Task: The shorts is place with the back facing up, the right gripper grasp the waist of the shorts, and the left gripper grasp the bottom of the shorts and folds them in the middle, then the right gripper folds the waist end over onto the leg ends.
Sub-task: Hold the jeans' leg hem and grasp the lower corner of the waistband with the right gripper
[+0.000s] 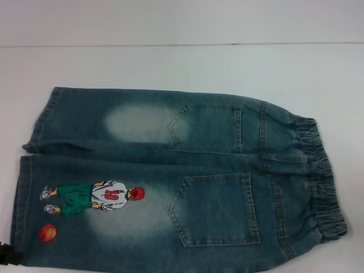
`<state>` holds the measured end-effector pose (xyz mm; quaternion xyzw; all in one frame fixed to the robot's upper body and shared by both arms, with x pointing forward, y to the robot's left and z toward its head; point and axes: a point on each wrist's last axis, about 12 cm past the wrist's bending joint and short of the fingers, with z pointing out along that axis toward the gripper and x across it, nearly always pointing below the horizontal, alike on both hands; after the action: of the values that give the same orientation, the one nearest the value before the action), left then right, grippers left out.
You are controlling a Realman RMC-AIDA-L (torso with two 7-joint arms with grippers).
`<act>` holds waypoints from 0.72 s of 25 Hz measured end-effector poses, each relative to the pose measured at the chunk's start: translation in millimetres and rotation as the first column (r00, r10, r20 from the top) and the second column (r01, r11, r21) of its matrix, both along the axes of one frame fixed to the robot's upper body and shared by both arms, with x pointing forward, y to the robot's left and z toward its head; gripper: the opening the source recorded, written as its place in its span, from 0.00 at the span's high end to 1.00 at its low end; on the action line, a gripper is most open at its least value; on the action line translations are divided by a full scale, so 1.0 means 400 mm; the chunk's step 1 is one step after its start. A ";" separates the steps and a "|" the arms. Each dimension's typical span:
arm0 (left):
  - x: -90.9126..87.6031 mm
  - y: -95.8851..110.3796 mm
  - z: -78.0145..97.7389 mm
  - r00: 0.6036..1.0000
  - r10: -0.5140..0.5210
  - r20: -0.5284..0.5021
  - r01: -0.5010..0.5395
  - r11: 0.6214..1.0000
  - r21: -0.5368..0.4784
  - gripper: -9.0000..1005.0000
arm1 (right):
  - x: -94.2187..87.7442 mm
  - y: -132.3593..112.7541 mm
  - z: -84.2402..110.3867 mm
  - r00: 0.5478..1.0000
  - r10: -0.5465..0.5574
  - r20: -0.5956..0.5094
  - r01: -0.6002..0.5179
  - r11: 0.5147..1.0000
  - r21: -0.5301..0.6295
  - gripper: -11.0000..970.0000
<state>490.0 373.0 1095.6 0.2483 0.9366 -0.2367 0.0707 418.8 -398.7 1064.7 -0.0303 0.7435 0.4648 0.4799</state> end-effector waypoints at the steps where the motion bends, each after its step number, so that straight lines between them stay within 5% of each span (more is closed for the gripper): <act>1: 0.000 0.000 0.000 1.000 0.000 0.000 0.000 1.000 0.000 0.67 | 0.000 0.000 0.000 1.000 0.000 0.000 0.000 1.000 0.000 0.12; 18: 0.007 0.003 0.004 1.000 0.001 0.013 -0.001 1.000 0.001 0.94 | 0.001 0.001 0.001 1.000 0.002 0.002 -0.002 1.000 0.001 0.12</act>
<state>492.9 374.2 1097.3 0.2493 0.9365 -0.2346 0.0767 419.3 -398.4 1065.1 -0.0314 0.7428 0.4656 0.4800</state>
